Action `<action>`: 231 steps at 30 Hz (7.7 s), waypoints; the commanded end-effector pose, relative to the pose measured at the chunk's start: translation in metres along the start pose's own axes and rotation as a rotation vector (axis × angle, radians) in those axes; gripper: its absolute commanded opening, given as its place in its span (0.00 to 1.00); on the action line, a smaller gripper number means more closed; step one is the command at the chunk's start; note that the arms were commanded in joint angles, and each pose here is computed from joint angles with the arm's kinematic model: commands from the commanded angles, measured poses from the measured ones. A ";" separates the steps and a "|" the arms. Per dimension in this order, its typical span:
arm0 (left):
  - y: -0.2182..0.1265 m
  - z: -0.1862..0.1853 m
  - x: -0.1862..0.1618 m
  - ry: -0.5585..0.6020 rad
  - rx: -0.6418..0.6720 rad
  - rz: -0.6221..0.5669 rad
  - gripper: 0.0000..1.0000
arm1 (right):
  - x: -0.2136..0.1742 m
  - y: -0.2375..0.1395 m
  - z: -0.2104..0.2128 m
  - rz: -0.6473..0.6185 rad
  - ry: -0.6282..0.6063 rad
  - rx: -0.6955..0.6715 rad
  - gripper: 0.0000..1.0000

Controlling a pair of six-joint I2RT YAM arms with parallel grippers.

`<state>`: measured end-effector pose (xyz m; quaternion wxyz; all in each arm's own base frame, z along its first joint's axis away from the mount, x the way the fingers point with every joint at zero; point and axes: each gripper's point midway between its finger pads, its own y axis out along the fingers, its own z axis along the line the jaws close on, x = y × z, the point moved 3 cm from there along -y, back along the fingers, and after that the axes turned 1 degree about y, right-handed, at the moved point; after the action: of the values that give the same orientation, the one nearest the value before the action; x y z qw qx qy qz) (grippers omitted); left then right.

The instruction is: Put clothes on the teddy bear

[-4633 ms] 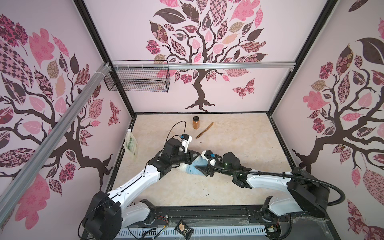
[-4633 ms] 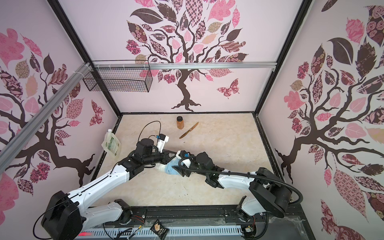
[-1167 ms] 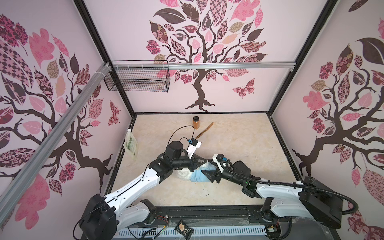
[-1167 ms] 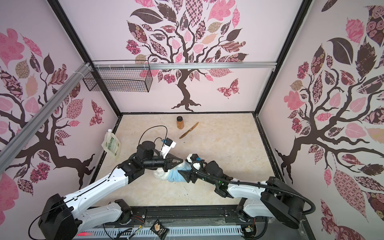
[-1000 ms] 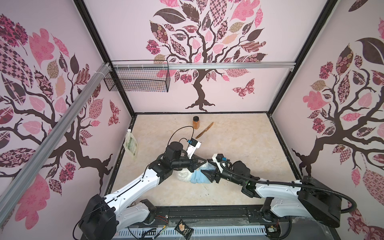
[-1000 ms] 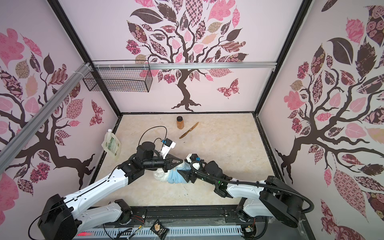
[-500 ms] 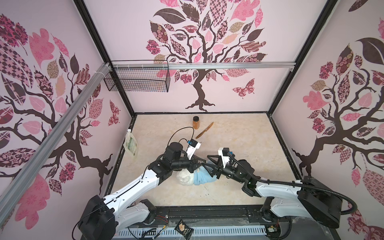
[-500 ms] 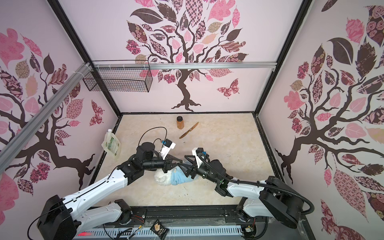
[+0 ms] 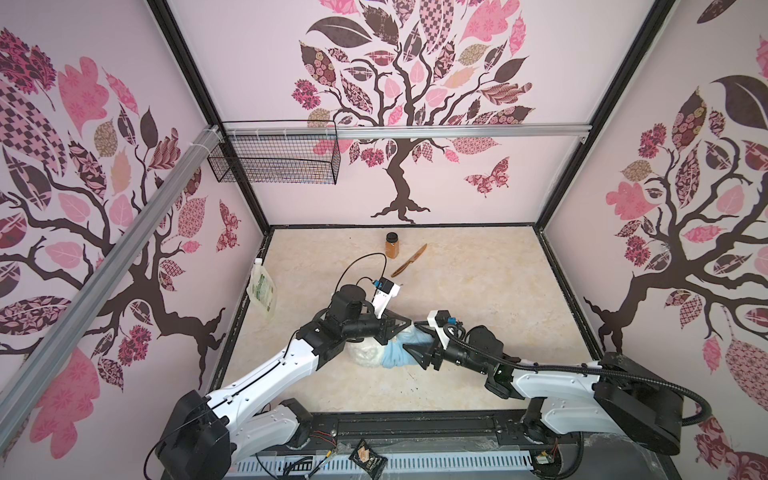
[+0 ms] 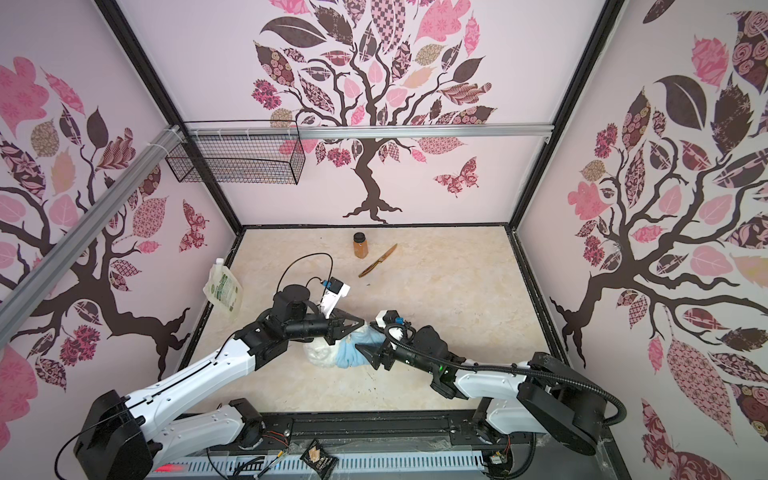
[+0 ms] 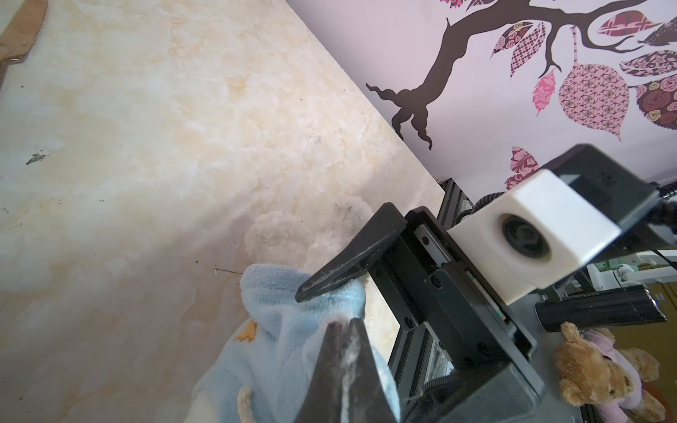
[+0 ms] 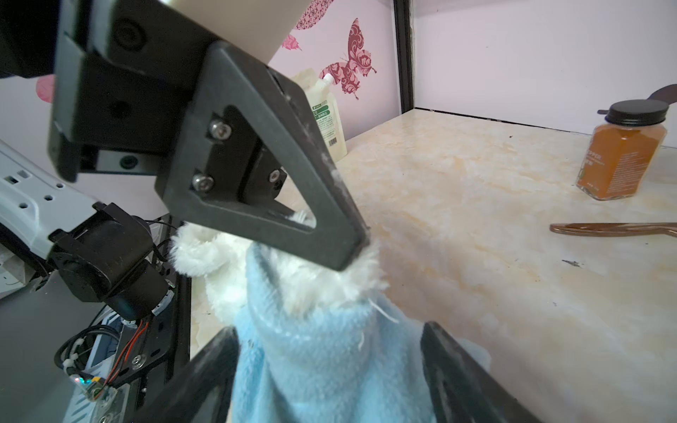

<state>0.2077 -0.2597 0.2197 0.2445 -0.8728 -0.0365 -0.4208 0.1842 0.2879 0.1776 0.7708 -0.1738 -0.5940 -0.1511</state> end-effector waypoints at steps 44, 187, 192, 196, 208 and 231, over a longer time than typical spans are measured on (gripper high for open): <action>-0.014 0.038 0.055 0.035 0.161 -0.242 0.00 | -0.030 0.001 -0.041 0.210 0.016 -0.280 0.93; -0.109 0.089 0.051 0.120 0.782 -0.118 0.77 | -0.063 -0.017 -0.103 0.359 0.781 -0.208 0.35; -0.055 0.040 0.024 0.167 0.567 -0.101 0.70 | -0.062 -0.020 -0.129 0.357 0.799 -0.231 0.37; -0.002 0.019 -0.015 0.247 0.507 -0.001 0.70 | -0.071 -0.024 -0.139 0.381 0.811 -0.247 0.37; 0.075 0.034 -0.065 0.464 0.638 0.256 0.71 | -0.083 -0.027 -0.134 0.359 0.869 -0.204 0.36; 0.064 0.051 -0.036 0.379 0.630 0.062 0.00 | -0.064 -0.037 -0.100 0.295 0.613 -0.213 0.49</action>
<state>0.2392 -0.2868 0.1282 0.5576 -0.6263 -0.0606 -0.5414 0.2380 0.2081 0.0785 0.9280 -0.2733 -0.2141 -0.1356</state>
